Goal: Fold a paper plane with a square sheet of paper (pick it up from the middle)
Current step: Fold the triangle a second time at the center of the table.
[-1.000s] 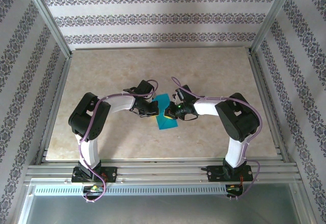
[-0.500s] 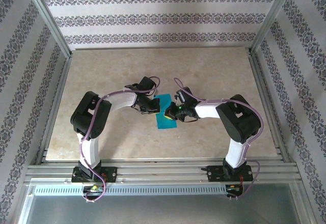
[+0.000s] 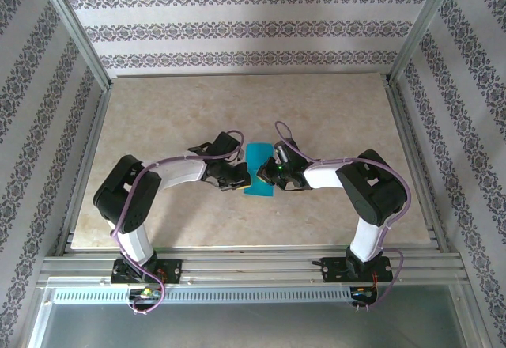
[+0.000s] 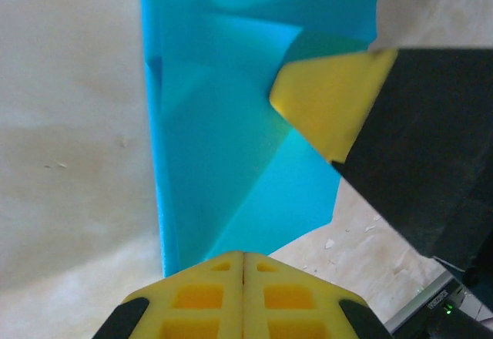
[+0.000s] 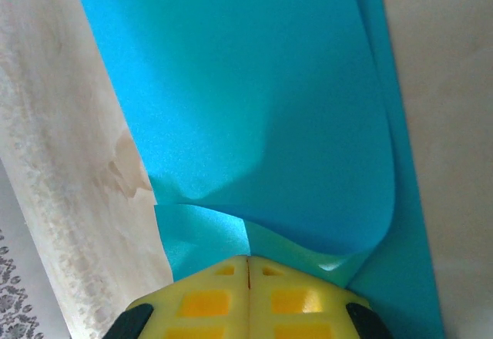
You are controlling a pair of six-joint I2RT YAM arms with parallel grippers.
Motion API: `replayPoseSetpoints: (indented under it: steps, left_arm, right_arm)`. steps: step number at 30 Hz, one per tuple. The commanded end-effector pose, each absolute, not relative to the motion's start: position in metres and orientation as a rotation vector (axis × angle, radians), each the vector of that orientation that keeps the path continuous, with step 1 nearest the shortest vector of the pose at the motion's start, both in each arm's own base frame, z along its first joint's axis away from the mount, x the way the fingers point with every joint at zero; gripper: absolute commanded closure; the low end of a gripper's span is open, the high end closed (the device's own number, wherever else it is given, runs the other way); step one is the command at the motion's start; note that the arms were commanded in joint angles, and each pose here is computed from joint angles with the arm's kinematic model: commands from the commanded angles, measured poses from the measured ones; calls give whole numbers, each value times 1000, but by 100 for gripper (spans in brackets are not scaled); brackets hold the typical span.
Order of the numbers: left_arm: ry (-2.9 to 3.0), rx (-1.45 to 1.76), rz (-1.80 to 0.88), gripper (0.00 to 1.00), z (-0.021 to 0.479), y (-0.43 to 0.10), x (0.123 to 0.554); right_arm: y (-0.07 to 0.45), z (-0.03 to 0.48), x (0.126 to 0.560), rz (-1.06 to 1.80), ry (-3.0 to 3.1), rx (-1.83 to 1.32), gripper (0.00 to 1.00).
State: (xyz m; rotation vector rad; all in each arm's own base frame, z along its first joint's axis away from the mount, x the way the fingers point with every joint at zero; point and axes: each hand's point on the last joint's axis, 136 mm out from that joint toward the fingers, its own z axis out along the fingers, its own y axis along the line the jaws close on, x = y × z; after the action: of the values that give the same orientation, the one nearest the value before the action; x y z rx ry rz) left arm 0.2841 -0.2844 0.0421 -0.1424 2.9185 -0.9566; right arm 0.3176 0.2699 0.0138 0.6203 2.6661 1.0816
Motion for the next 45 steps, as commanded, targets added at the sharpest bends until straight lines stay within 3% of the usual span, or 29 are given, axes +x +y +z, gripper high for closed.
replayPoseSetpoints:
  steps: [1,31,39,45]
  left_arm:
    - [2950,-168,-951,94,36,-291,283]
    - [3145,-233,-611,95,-1,-246,249]
    - [3141,-167,-613,95,19,-233,230]
    - [2912,-84,-756,95,59,-256,269]
  right_arm:
    - [238,-35,295,829,2776,747,97]
    - [242,-36,292,846,2802,719,97]
    - [242,-36,294,845,2804,711,97]
    - [242,-38,293,843,2810,709,97]
